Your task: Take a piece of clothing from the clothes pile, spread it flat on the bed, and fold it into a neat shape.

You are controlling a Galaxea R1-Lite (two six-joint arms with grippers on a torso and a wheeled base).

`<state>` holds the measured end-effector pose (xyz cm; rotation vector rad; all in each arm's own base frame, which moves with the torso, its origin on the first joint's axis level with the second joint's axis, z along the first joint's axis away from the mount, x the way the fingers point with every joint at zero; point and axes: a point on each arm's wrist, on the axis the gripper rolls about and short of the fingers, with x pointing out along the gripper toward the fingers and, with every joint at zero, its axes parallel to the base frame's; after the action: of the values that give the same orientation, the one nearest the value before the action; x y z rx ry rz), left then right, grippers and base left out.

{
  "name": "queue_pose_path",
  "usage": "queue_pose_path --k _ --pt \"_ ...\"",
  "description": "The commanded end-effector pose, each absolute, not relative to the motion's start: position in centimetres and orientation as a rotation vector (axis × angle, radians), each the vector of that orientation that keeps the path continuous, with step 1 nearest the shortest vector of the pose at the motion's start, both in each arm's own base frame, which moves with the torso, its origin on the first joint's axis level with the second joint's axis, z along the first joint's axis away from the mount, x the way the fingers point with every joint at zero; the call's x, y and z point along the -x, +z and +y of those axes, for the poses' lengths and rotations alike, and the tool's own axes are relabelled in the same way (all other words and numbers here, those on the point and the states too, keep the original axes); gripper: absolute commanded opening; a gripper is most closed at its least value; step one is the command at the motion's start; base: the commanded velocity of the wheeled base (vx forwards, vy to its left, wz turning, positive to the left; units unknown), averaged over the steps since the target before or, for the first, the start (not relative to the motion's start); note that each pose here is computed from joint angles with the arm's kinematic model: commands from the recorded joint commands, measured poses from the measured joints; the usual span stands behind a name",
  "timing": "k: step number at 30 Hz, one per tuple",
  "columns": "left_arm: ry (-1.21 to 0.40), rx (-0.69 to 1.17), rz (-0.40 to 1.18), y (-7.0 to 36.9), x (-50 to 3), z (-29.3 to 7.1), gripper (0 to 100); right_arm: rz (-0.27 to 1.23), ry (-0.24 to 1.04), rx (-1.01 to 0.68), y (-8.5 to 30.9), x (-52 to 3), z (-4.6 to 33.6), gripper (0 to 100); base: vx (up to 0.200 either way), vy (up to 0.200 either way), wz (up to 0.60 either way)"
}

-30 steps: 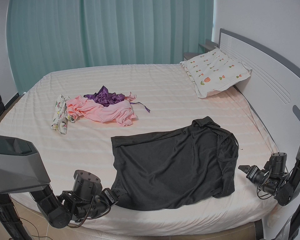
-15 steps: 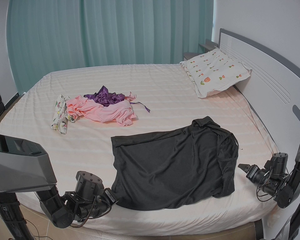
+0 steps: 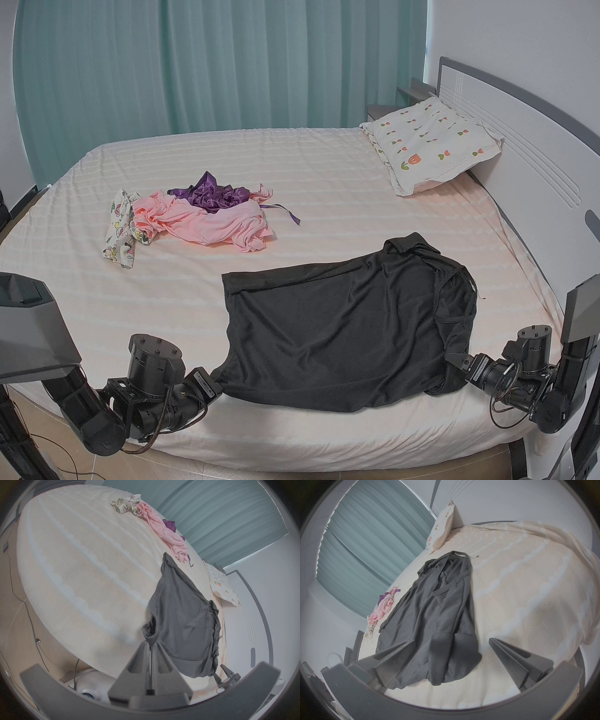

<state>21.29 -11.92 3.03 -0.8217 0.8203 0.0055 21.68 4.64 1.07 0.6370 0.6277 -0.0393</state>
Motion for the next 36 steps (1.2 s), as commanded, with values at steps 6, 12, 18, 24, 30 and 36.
queue_pose_path --k 6,12,18,24,30,36 --pt "0.017 0.859 0.763 3.9 -22.0 -11.4 0 0.721 -0.025 -0.653 -1.2 -21.0 5.9 0 0.0 0.0 0.0" --pt "0.037 0.875 0.739 4.2 -22.4 -10.8 0 0.657 -0.023 -0.663 0.2 -21.0 5.4 0 0.0 0.0 0.0" --pt "0.059 0.911 0.617 4.7 -23.2 -10.4 0 0.52 -0.047 -0.68 3.1 -21.0 3.4 0 0.0 0.0 0.0" --pt "0.053 0.884 0.6 5.1 -22.5 -10.2 0 0.523 0.005 -0.655 5.1 -19.8 2.3 0 0.0 0.0 0.0" --pt "0.039 0.848 0.611 5.2 -22.0 -10.1 0 0.554 0.021 -0.607 5.8 -18.7 0.9 0 0.0 0.0 0.0" --pt "0.019 0.725 0.727 4.7 -20.2 -10.7 0 0.591 0.016 -0.52 6.0 -17.7 -0.2 0 0.0 0.0 0.0"
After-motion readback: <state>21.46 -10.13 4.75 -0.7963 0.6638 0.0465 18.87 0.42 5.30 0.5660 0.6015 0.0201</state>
